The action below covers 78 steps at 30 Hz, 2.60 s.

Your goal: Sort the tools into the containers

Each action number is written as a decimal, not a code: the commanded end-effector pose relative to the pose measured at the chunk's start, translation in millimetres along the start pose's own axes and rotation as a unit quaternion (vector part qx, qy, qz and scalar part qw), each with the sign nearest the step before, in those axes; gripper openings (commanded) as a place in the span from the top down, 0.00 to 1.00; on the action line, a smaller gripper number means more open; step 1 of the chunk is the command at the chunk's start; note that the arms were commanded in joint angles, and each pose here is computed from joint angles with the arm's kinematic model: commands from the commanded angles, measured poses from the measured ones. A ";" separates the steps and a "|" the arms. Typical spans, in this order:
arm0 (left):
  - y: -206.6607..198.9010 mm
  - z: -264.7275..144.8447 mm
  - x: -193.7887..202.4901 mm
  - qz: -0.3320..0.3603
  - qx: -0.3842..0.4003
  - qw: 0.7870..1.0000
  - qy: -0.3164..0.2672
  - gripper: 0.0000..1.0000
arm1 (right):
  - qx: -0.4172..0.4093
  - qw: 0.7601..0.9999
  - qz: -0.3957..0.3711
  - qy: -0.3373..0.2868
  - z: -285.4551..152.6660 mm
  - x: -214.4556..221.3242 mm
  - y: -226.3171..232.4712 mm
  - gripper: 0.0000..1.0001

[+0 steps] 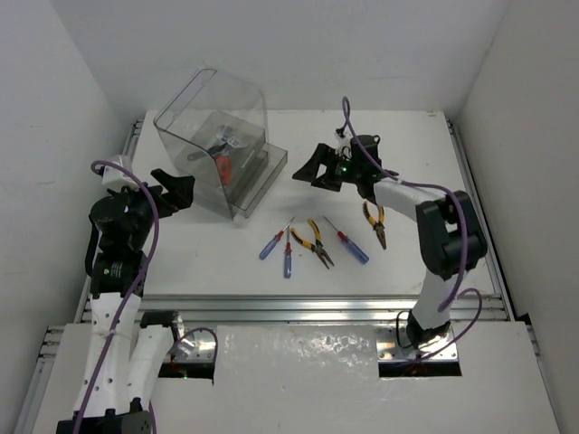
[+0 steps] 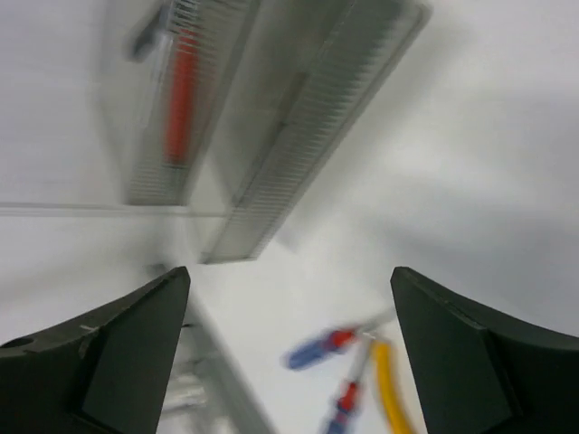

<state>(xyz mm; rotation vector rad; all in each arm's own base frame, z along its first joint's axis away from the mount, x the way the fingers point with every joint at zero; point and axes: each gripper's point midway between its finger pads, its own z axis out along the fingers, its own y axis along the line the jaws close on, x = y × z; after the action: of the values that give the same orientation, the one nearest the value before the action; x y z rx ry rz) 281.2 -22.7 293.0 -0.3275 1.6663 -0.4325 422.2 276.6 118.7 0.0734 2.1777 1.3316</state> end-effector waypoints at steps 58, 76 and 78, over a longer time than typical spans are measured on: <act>-4.3 1.6 -7.4 0.013 0.003 1.000 -0.001 0.00 | 0.013 0.960 0.139 -0.241 -15.3 -93.3 96.1 1.00; -9.1 0.3 -7.5 0.014 0.015 1.000 0.000 0.00 | 0.101 0.962 0.113 -0.228 82.8 -99.4 71.1 1.00; -9.5 0.4 -7.3 0.014 0.016 1.000 0.002 0.00 | 0.110 0.961 0.104 -0.233 82.0 -100.0 67.7 1.00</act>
<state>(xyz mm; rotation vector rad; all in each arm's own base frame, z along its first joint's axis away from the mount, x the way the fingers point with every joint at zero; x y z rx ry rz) 282.5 -22.9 278.4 -0.3296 1.7259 -0.4243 523.9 341.2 174.6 0.6864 1.9825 1.0610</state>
